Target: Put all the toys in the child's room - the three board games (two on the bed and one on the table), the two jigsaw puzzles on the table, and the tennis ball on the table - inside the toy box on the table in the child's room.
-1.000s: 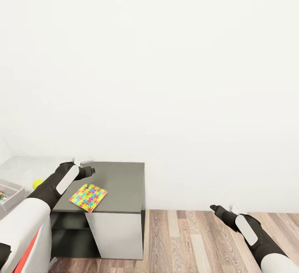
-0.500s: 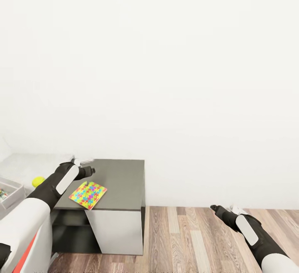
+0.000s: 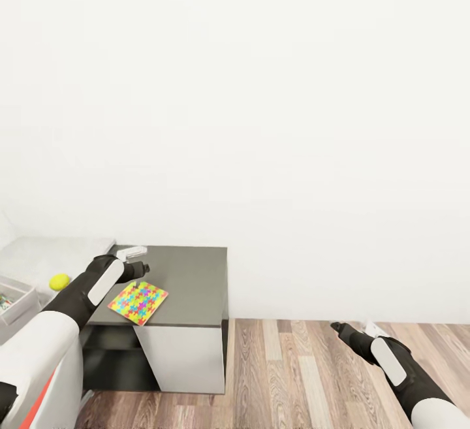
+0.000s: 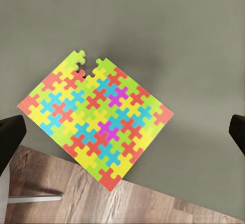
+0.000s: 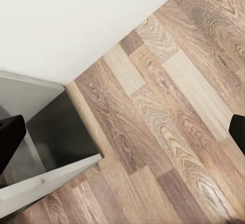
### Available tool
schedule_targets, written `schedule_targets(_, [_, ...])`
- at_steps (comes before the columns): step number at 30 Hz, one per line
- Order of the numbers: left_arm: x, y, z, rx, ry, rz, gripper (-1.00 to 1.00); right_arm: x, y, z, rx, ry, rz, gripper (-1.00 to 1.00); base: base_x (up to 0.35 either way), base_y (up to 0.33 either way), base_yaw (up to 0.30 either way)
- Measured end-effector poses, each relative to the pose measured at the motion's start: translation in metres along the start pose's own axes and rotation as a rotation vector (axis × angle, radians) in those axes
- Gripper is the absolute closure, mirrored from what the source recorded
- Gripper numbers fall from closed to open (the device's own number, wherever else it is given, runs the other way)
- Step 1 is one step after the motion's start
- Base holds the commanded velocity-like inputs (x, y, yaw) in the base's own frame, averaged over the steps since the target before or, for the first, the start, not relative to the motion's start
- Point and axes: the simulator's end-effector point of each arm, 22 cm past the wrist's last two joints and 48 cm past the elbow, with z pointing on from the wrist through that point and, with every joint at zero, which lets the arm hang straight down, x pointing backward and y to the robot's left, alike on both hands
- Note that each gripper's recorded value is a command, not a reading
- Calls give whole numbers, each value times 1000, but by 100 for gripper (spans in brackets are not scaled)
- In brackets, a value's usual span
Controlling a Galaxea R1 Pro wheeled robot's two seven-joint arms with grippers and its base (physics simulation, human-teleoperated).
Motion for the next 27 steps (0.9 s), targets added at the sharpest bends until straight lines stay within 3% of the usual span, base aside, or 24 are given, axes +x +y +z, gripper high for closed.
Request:
schedule_targets(19, [13,3,15,-12,26,6,-100,11,-9,9,19,23,2,-100,2,0,0])
schedule_targets(27, [19,4,21,-14,38,7,-100,16,-13,13,27,31,3,-100,184,0,0])
